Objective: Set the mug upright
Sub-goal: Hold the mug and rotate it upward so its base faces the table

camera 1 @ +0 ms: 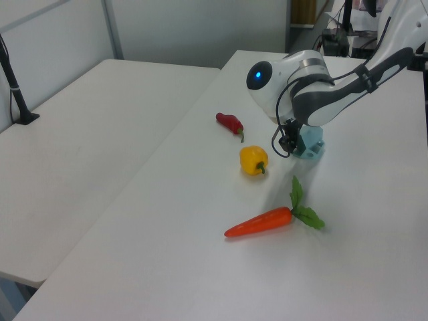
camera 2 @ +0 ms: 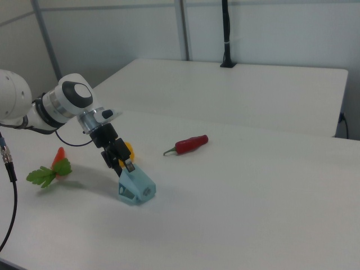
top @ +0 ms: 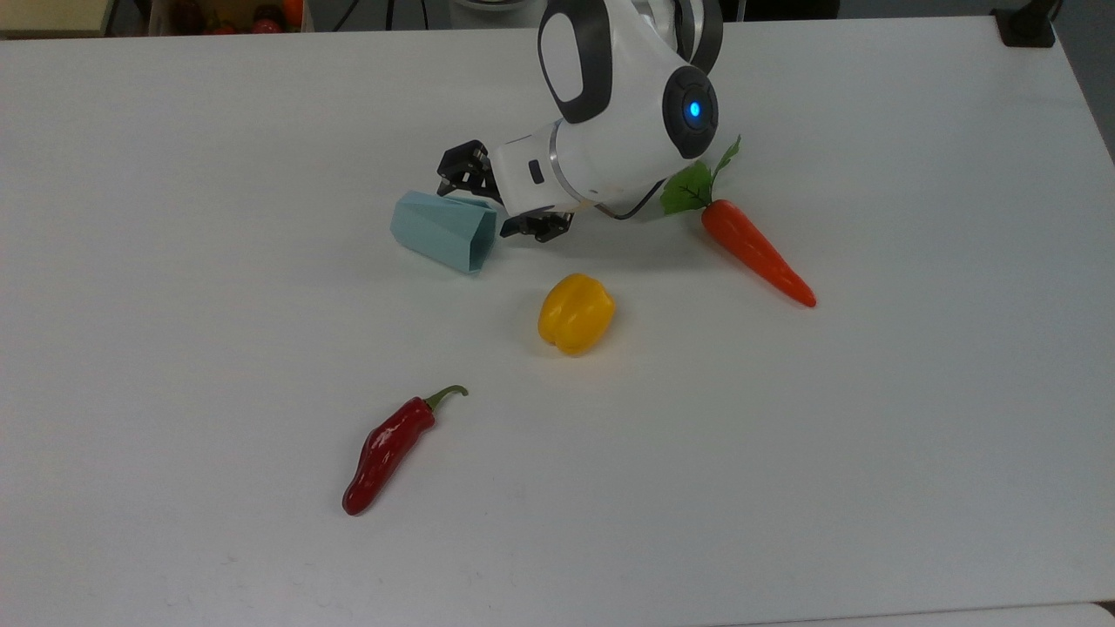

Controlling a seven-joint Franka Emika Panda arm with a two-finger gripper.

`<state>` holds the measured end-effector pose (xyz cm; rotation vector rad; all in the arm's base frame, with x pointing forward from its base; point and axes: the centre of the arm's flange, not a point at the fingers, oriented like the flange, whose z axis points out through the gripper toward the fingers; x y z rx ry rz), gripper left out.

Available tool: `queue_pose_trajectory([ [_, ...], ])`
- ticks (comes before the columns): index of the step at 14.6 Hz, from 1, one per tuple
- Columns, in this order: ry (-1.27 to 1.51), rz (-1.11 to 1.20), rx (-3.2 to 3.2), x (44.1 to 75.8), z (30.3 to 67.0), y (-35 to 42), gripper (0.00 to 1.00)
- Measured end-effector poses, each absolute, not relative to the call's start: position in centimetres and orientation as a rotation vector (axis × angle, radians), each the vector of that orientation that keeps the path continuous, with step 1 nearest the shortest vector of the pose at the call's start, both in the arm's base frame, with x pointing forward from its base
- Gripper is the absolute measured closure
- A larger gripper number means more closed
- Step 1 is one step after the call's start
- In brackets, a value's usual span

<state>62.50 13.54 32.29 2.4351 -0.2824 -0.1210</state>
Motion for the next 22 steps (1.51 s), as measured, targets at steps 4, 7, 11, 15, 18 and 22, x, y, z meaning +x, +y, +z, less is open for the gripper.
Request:
queue_pose_trajectory([
  [4, -0.245, -0.116, 2.357, 62.7, 31.4, 12.8, 0.14],
  [7, -0.229, -0.134, 2.344, 62.5, 30.2, 13.0, 0.35],
  [11, -0.228, -0.145, 2.313, 62.4, 30.5, 13.0, 0.51],
  [15, -0.235, -0.150, 2.275, 62.3, 31.2, 12.5, 0.78],
  [18, -0.230, -0.164, 2.263, 62.4, 31.7, 12.1, 0.85],
  [22, -0.186, -0.187, 2.270, 62.5, 32.5, 11.5, 0.90],
])
